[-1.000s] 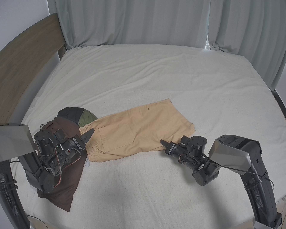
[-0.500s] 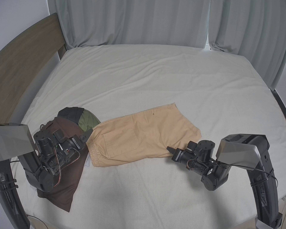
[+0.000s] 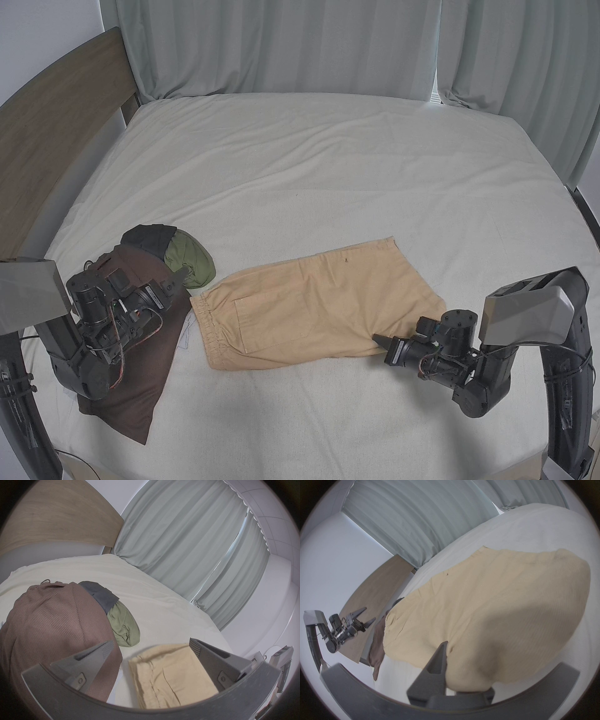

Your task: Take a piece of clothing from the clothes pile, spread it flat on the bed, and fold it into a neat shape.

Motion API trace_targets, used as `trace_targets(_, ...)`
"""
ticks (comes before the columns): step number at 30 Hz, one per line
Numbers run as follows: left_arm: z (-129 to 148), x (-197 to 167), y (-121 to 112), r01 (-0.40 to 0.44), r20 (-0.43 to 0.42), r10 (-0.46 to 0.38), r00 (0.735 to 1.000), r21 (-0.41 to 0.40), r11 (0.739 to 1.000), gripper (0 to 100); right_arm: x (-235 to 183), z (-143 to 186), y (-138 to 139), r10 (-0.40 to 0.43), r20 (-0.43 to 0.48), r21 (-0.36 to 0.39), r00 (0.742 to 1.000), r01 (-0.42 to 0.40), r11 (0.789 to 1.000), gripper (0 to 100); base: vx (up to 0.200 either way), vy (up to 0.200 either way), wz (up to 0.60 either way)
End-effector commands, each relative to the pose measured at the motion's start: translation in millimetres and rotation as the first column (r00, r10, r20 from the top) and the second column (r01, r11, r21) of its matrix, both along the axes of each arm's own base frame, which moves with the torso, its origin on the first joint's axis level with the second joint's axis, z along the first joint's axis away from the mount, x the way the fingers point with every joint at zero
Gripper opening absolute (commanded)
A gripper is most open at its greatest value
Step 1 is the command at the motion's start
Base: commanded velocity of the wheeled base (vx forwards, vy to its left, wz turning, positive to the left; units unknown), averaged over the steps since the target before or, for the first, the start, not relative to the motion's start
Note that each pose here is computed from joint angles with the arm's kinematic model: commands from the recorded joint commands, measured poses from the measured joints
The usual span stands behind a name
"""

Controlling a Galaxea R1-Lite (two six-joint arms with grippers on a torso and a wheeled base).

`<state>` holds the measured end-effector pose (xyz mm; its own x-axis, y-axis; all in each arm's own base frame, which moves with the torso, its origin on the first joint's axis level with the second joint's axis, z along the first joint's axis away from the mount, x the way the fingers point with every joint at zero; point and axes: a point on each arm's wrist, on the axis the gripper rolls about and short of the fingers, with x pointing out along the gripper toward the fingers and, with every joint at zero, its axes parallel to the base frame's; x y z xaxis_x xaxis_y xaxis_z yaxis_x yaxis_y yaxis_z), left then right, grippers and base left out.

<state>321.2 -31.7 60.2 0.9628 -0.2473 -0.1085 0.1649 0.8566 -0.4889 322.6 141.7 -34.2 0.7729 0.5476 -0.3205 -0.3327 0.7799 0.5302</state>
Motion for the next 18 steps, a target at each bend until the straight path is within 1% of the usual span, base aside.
trace_targets(1,0.9,4.0,0.4,0.000,0.012,0.000,1.000,-0.008,1.000,100,-25.3,0.7,-19.5,-0.012,-0.060,-0.061,0.998,0.008,0.998,0,0.000,0.000,0.00)
trace_targets(6,1.2,4.0,-0.1,0.002,0.008,-0.002,1.000,-0.035,0.999,100,-39.5,-3.3,-25.1,-0.013,-0.112,-0.089,0.994,0.003,0.996,0,0.000,0.000,0.00)
trace_targets(9,1.7,1.5,-1.0,0.007,-0.002,-0.007,1.000,-0.061,0.998,100,-45.1,-4.9,-27.8,-0.009,-0.125,-0.111,0.992,-0.005,0.994,0,0.000,0.000,0.00)
trace_targets(13,1.9,0.3,-1.2,0.018,-0.003,-0.018,1.000,-0.062,0.998,100,-49.3,-6.6,-31.8,-0.025,-0.135,-0.139,0.991,0.006,0.990,0,0.000,0.000,0.00)
trace_targets(18,5.5,1.8,-2.8,0.023,0.012,-0.023,1.000,-0.061,0.998,100,-51.2,-8.0,-31.3,-0.030,-0.143,-0.145,0.989,0.010,0.989,0,0.000,0.000,0.00)
